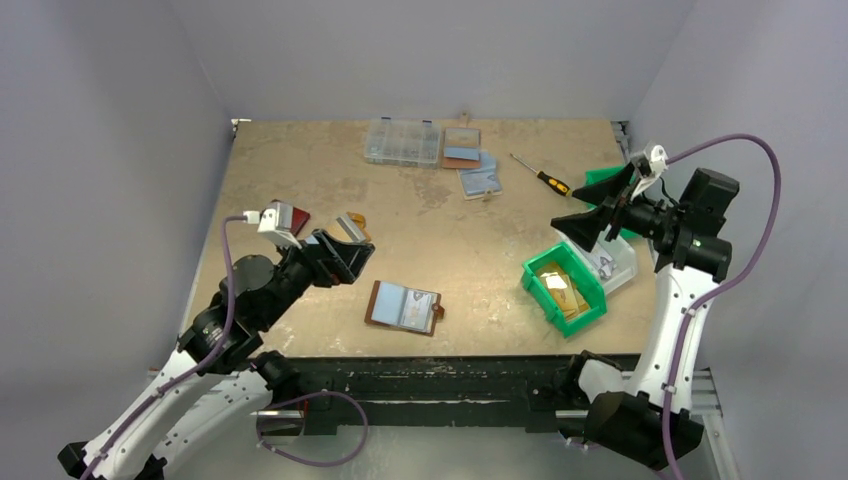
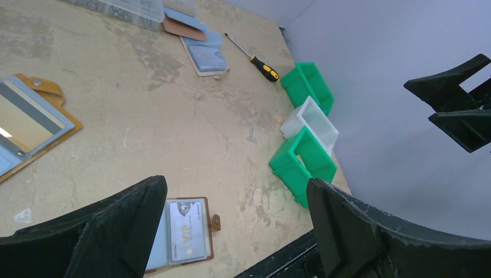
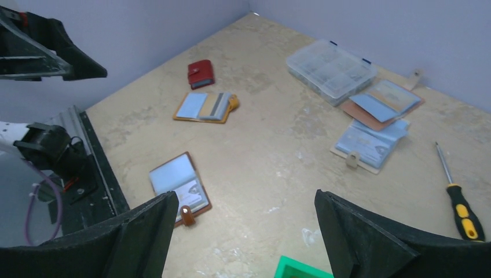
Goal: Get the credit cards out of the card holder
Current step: Reset both arms
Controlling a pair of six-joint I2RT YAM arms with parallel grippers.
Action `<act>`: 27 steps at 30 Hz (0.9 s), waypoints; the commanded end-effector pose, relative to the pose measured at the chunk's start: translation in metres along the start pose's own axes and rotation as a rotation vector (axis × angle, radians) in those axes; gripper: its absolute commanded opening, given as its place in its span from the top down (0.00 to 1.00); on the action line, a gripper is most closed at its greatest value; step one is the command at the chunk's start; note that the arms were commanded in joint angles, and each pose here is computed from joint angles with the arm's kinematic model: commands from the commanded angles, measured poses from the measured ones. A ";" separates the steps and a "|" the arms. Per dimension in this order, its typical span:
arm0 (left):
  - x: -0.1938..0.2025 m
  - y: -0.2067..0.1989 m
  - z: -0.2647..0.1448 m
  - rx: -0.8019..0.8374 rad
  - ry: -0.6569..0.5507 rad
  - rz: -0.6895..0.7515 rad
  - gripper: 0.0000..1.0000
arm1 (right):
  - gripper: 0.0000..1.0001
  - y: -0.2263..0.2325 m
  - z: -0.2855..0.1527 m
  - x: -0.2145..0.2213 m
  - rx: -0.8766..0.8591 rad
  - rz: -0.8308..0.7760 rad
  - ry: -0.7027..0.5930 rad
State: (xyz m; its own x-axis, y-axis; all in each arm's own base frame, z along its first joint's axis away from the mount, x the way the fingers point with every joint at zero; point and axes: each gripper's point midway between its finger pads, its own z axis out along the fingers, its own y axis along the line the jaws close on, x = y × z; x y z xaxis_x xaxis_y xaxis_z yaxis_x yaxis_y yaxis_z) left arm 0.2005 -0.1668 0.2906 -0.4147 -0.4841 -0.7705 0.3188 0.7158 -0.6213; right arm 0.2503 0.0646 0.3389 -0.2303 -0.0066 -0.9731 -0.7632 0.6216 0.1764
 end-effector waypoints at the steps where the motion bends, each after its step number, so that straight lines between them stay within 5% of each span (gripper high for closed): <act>1: 0.010 0.010 -0.001 -0.040 0.026 -0.035 0.00 | 0.01 0.016 0.002 -0.012 -0.101 0.020 -0.065; 14: 0.011 0.007 0.030 -0.038 0.046 0.076 0.00 | 0.01 0.009 0.016 0.000 -0.153 0.069 -0.039; 27: 0.073 0.014 0.063 -0.030 0.294 0.089 0.01 | 0.01 0.001 0.030 0.039 -0.132 0.016 0.054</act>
State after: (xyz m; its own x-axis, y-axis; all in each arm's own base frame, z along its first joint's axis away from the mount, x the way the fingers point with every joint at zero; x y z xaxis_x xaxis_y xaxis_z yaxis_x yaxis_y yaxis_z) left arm 0.2289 -0.2086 0.2045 -0.6168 -0.2576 -0.7438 0.2742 0.8154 -0.5098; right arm 0.2573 0.0906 0.3127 -0.2852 0.0032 -0.9585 -0.8308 0.4979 0.2488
